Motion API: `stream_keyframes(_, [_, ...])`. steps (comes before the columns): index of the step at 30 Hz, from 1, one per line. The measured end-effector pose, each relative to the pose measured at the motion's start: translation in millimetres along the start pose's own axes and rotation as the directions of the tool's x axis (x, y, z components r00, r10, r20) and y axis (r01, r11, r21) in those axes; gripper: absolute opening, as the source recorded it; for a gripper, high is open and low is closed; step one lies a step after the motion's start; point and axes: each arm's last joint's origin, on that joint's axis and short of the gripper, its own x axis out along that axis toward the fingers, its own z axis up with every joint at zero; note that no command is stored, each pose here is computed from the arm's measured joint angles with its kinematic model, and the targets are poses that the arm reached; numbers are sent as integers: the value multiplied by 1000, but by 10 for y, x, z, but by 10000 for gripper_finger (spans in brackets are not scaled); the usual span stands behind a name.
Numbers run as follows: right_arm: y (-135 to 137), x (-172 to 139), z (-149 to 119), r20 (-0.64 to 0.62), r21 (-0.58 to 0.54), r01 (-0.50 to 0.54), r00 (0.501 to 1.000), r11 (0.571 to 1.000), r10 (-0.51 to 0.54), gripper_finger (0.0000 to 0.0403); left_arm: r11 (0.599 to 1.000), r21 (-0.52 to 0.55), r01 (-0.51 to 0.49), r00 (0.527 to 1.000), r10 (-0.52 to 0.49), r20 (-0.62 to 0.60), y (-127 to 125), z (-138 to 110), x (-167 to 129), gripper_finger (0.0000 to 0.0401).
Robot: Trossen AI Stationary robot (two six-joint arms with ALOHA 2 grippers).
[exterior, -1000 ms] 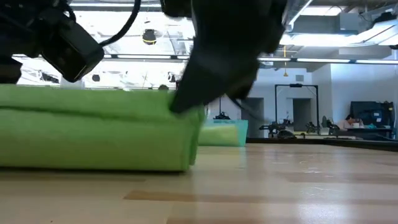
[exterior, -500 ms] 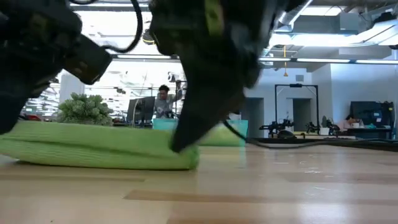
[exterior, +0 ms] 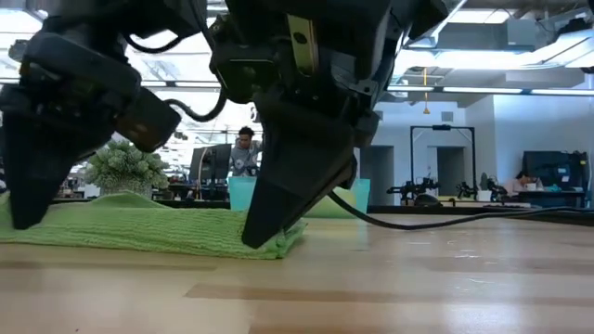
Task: Roll microfiber towels into tight, uniform cylinder then place into a basket
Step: Roll the green microfiber cloth
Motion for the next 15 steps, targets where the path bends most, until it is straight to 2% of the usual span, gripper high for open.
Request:
stream_keyframes(11, [-30,0,10,-4,-5,1,1000,1000,-1,30,1000,13,-21,1000,21,-6,21,84,52,5])
stream_keyframes(15, [-49,1,16,11,-4,32,999,999,-32,48,1000,11,-22,1000,22,-7,24,84,56,5])
